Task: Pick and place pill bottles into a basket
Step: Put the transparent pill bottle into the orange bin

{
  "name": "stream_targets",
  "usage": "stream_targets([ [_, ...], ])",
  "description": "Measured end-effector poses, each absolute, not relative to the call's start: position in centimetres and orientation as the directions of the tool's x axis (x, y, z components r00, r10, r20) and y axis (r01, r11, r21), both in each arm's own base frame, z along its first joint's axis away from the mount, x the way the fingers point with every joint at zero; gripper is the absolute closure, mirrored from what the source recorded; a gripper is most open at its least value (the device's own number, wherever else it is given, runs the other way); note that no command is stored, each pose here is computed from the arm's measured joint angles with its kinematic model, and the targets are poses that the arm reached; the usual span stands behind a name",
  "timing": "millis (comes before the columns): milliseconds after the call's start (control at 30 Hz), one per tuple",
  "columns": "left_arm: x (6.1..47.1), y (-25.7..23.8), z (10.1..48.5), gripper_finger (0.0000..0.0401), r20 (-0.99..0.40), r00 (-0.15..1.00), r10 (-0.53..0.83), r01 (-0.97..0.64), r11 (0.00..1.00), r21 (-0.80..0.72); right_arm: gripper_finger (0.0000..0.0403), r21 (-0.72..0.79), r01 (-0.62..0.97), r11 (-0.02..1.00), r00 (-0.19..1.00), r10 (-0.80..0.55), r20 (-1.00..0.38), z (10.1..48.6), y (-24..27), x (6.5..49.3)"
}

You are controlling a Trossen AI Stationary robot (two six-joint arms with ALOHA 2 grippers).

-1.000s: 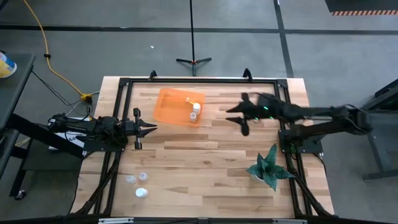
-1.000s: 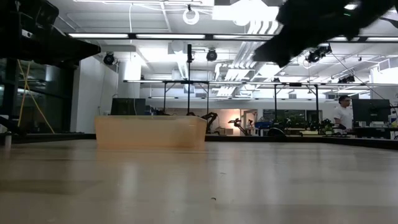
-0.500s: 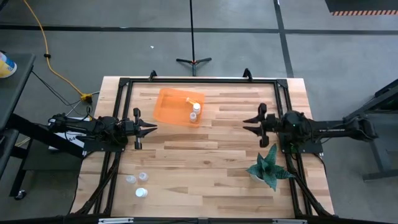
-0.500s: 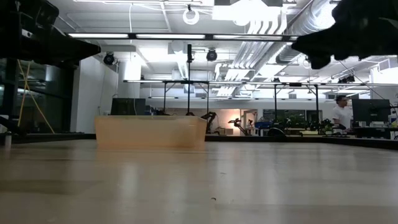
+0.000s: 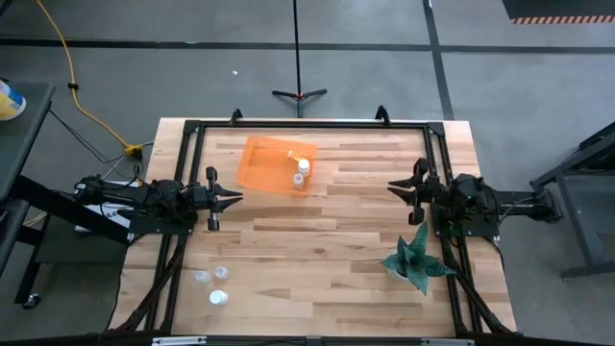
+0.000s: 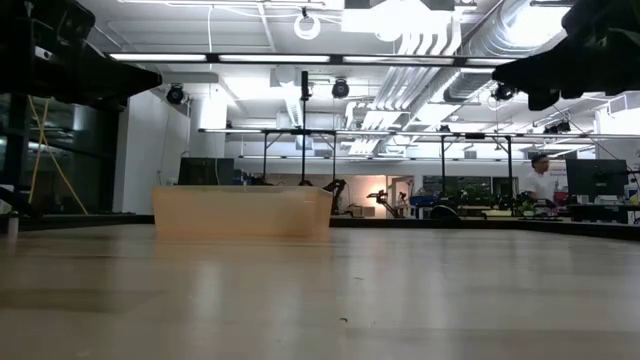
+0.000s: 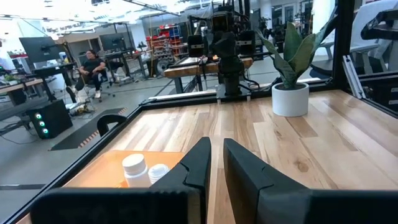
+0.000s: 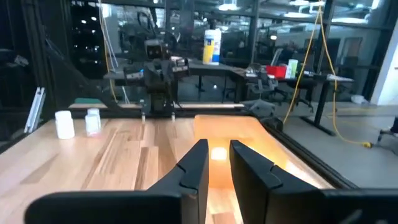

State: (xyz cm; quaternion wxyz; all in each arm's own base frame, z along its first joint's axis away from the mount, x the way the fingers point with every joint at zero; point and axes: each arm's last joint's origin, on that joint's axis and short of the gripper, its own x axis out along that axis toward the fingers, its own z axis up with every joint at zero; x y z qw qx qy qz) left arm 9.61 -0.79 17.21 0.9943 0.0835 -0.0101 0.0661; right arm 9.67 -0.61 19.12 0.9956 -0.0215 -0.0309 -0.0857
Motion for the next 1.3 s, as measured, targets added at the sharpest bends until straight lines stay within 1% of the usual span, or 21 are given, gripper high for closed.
stream_targets([
  [100, 9.6, -0.8, 17.2, 0.0322, 0.032, 0.991, 0.130, -0.133, 0.977, 0.165, 0.0352, -0.062, 0.160, 0.985, 0.985, -0.156, 0.074, 19.2, -0.6, 9.5],
  [200, 9.6, -0.8, 17.2, 0.0322, 0.031, 0.991, 0.130, -0.133, 0.977, 0.165, 0.0355, -0.082, 0.156, 0.984, 0.988, -0.156, 0.012, 18.6, -0.6, 9.6],
  [333, 9.6, -0.8, 17.2, 0.0322, 0.031, 0.991, 0.129, -0.133, 0.977, 0.166, 0.0357, -0.042, 0.168, 0.985, 0.985, -0.169, -0.028, 17.5, -0.6, 9.7],
  [400, 9.6, -0.8, 17.2, 0.0322, 0.031, 0.991, 0.129, -0.133, 0.977, 0.166, 0.0356, -0.018, 0.169, 0.985, 0.985, -0.170, -0.030, 17.0, -0.6, 9.8],
  [467, 9.6, -0.8, 17.2, 0.0322, 0.033, 0.991, 0.132, -0.136, 0.974, 0.180, 0.0354, -0.002, 0.170, 0.985, 0.985, -0.170, 0.002, 16.9, -0.6, 9.9],
  [567, 9.6, -0.7, 17.4, 0.0319, 0.046, 0.984, 0.171, -0.177, 0.967, 0.183, 0.0355, -0.004, 0.166, 0.986, 0.986, -0.166, 0.006, 16.8, -0.6, 10.0],
  [633, 9.6, -0.6, 17.4, 0.0304, 0.053, 0.979, 0.199, -0.205, 0.964, 0.172, 0.0356, -0.001, 0.167, 0.986, 0.986, -0.167, 0.007, 16.8, -0.6, 10.0],
  [667, 9.6, -0.6, 17.4, 0.0290, 0.053, 0.978, 0.202, -0.208, 0.963, 0.171, 0.0357, -0.002, 0.167, 0.986, 0.986, -0.167, 0.006, 16.8, -0.6, 10.0],
  [733, 9.6, -0.6, 17.5, 0.0252, 0.060, 0.978, 0.201, -0.208, 0.964, 0.164, 0.0356, -0.004, 0.167, 0.986, 0.986, -0.167, 0.005, 16.7, -0.6, 10.0],
  [867, 9.4, -0.6, 18.4, 0.0157, 0.101, 0.975, 0.200, -0.209, 0.973, 0.093, 0.0351, -0.014, 0.167, 0.986, 0.986, -0.167, 0.004, 16.7, -0.6, 10.0],
  [967, 9.1, -0.5, 20.4, 0.0110, 0.135, 0.971, 0.199, -0.204, 0.979, 0.020, 0.0348, -0.041, 0.167, 0.985, 0.986, -0.167, 0.003, 16.7, -0.6, 10.0],
  [1067, 9.1, -0.6, 22.5, 0.0094, 0.147, 0.975, 0.164, -0.168, 0.986, 0.014, 0.0349, -0.051, 0.167, 0.985, 0.986, -0.167, 0.002, 16.7, -0.6, 10.0],
  [1167, 9.8, -0.9, 24.8, 0.0097, 0.130, 0.985, 0.114, -0.118, 0.993, 0.023, 0.0352, -0.052, 0.167, 0.985, 0.986, -0.167, 0.001, 16.7, -0.6, 10.0],
  [1233, 10.9, -1.2, 26.0, 0.0106, 0.063, 0.996, 0.071, -0.073, 0.997, 0.032, 0.0354, -0.052, 0.168, 0.984, 0.986, -0.168, 0.001, 16.7, -0.6, 10.0],
  [1300, 12.4, -1.5, 26.8, 0.0116, -0.057, 0.998, 0.037, -0.034, 0.998, 0.059, 0.0356, -0.052, 0.172, 0.984, 0.985, -0.173, 0.001, 16.7, -0.6, 10.0],
])
